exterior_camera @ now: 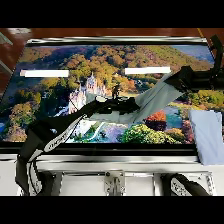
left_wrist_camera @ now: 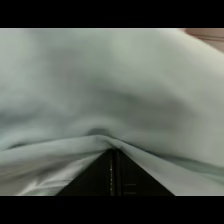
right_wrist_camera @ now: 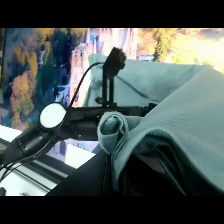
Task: Fold the shirts.
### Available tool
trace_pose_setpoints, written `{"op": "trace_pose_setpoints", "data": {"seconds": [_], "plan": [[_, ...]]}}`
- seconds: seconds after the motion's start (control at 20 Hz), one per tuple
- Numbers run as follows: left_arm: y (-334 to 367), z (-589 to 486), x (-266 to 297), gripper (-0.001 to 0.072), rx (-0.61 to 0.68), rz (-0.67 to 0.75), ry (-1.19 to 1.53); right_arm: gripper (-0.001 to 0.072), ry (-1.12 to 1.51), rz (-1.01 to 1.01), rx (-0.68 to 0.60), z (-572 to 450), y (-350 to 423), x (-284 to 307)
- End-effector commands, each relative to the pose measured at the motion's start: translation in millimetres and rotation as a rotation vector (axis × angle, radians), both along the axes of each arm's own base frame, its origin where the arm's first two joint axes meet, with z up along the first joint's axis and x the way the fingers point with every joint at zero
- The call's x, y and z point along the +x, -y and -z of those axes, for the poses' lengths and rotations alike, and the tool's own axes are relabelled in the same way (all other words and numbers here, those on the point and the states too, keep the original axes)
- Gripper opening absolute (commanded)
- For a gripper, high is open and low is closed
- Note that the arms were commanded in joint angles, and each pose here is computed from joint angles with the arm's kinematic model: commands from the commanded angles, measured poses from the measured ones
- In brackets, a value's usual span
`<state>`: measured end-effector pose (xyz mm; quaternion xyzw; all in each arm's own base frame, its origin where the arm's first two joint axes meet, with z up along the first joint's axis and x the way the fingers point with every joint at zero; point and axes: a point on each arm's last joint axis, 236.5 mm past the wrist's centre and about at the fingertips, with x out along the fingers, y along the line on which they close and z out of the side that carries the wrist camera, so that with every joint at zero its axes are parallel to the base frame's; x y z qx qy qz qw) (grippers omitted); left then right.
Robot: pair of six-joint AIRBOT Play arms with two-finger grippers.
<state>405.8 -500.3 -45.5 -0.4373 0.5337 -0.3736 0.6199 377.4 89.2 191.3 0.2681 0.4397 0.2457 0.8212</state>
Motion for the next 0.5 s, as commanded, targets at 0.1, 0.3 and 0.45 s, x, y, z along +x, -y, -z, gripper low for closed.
{"op": "trace_pose_setpoints", "data": {"seconds": [0.1,0.3,0.45], "plan": [[-53,-44,54,0.0037,-0.037,-0.012,0.14,0.0062,0.009,0.031,-0.01,-5,1,0],[-182,-117,112,0.0037,0.069,-0.094,0.326,0.0062,0.127,0.037,-0.036,-4,-39,39],[-296,-196,126,0.0037,0.173,-0.218,0.459,0.0062,0.136,-0.036,-0.014,32,-116,65]]}}
